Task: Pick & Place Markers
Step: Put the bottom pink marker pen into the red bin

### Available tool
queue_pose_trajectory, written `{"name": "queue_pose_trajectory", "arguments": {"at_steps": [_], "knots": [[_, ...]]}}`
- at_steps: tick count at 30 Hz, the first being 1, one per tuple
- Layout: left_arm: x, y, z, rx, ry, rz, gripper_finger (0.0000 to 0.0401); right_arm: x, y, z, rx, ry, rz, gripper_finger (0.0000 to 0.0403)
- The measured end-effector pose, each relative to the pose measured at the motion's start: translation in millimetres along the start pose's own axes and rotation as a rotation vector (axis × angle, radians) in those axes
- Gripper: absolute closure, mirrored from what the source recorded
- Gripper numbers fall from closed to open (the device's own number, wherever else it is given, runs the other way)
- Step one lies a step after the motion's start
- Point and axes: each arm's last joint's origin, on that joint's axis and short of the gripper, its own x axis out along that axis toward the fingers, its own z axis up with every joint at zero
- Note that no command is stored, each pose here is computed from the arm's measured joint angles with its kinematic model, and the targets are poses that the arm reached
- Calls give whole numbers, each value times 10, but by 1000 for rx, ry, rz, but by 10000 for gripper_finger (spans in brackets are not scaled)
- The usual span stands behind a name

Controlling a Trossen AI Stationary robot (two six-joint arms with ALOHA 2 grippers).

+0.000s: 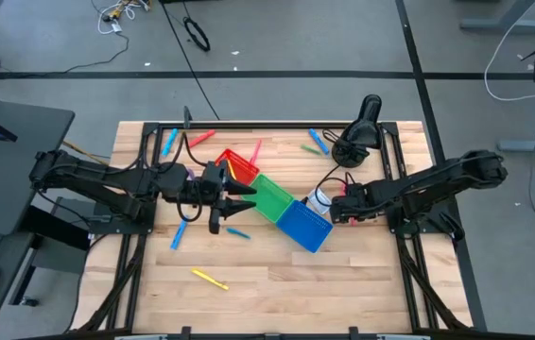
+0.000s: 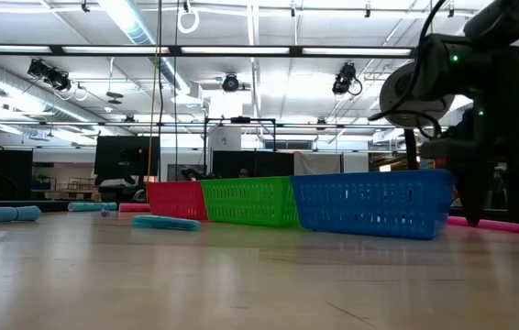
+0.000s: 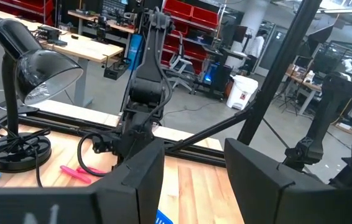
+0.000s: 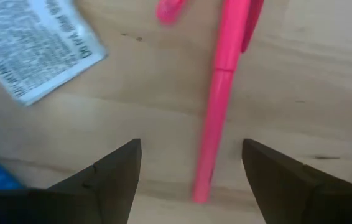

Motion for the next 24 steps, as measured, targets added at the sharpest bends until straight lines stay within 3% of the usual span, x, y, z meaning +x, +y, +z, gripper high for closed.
{"name": "queue_pose_trajectory", "arguments": {"at_steps": [8, 24], "knots": [[0, 0, 1, 0, 0, 0, 227, 37, -29, 21, 3, 5, 4, 156], [0, 0, 1, -1, 0, 0, 227, 43, -52, 16, 25, 15, -19, 383]]}}
